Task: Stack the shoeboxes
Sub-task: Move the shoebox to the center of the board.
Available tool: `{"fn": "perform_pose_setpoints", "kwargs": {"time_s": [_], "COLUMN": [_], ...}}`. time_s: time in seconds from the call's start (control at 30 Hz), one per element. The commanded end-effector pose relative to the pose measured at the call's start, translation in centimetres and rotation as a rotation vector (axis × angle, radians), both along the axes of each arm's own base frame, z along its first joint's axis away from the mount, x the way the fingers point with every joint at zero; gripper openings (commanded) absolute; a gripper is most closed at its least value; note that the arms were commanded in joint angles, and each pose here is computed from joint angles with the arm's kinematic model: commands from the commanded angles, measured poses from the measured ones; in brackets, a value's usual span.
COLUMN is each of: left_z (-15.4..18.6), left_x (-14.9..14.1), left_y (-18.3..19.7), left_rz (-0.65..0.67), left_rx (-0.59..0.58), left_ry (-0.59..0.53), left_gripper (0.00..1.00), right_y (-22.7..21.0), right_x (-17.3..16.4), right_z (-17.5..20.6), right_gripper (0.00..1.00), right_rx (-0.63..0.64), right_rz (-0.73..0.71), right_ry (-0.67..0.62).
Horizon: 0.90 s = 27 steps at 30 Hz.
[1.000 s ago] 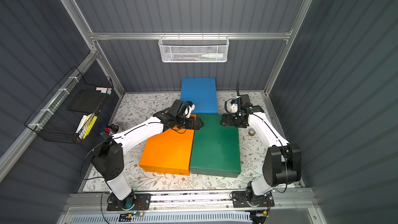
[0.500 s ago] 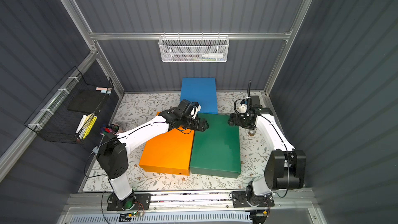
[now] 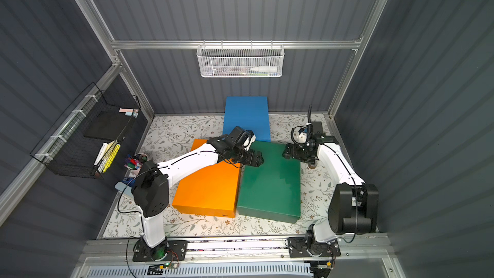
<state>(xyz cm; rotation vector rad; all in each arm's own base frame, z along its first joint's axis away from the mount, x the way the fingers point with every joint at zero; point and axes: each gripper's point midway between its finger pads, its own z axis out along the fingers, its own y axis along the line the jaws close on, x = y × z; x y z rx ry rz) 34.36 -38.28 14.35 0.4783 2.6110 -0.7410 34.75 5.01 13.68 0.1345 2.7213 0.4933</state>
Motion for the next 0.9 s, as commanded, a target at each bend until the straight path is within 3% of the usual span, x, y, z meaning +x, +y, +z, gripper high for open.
{"fn": "perform_pose_setpoints", "kwargs": {"time_s": [0.0, 0.3, 0.5, 0.67, 0.87], "left_z": [-0.3, -0.6, 0.5, 3.0, 7.9], "left_x": [-0.5, 2.0, 4.0, 4.7, 4.0], "left_y": [-3.2, -8.3, -10.9, -9.4, -5.8], "left_rz": [-0.104, -0.182, -0.18, -0.138, -0.072], "left_rx": [-0.029, -0.096, -0.112, -0.061, -0.014], "left_ry": [-0.006, -0.057, -0.113, -0.197, -0.289], "left_gripper": [1.0, 1.0, 1.0, 1.0, 1.0], "right_y": [-0.4, -4.7, -8.7, -10.1, -9.4], "right_x": [0.0, -0.6, -0.9, -1.0, -1.1], "right_z": [-0.3, -0.4, 0.0, 1.6, 4.8], "right_gripper": [0.99, 0.99, 0.99, 0.99, 0.99], "right_rx": [0.044, 0.006, -0.128, -0.201, -0.179], "right_rz": [-0.04, -0.159, -0.254, -0.284, -0.253], "right_ry": [0.027, 0.039, 0.04, -0.002, -0.077]}}
